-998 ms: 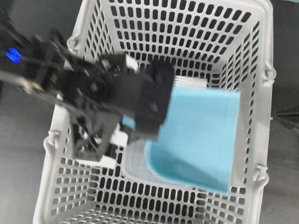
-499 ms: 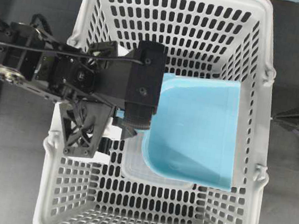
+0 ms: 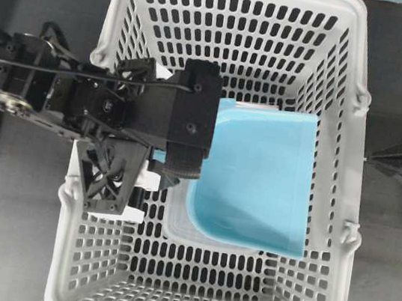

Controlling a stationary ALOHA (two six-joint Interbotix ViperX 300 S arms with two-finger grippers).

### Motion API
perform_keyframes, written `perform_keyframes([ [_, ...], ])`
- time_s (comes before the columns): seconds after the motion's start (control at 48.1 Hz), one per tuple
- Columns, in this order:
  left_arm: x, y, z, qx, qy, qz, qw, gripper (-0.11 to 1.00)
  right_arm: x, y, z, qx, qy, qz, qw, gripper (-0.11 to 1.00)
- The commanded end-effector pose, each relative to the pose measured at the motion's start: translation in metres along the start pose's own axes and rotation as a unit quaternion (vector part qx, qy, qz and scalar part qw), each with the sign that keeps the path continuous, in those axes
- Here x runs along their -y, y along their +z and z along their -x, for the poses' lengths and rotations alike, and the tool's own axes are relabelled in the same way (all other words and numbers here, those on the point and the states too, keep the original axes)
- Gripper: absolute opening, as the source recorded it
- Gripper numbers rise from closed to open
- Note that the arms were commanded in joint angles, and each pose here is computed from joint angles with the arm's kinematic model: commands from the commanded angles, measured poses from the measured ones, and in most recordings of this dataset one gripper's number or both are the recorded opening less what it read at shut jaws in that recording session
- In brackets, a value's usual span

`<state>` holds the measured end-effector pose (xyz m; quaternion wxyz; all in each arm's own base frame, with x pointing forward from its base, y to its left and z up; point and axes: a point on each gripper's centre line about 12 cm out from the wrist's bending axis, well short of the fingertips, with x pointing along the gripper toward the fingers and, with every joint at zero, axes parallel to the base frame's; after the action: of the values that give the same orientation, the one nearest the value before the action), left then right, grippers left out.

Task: Pick up the dustpan from the shopping basket with the left arm.
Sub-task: 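Hold the raised dustpan steady above the basket with the left gripper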

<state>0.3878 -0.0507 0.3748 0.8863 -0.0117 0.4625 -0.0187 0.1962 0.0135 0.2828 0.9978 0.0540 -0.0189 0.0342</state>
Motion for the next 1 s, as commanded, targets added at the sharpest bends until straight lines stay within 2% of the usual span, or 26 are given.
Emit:
perform_keyframes([
  [0.0,0.0011,0.0059,0.0144,0.021,-0.002,-0.001,0.9998,0.3,-0.0009,0.0038,-0.0014,0.007,0.002,-0.002,1.0,-0.01],
  [0.977,0.0034,0.0052,0.0127,0.019,-0.004,-0.006,0.9998,0.3,-0.0008,0.0035,-0.0014,0.005,0.001,-0.002,1.0,-0.01],
])
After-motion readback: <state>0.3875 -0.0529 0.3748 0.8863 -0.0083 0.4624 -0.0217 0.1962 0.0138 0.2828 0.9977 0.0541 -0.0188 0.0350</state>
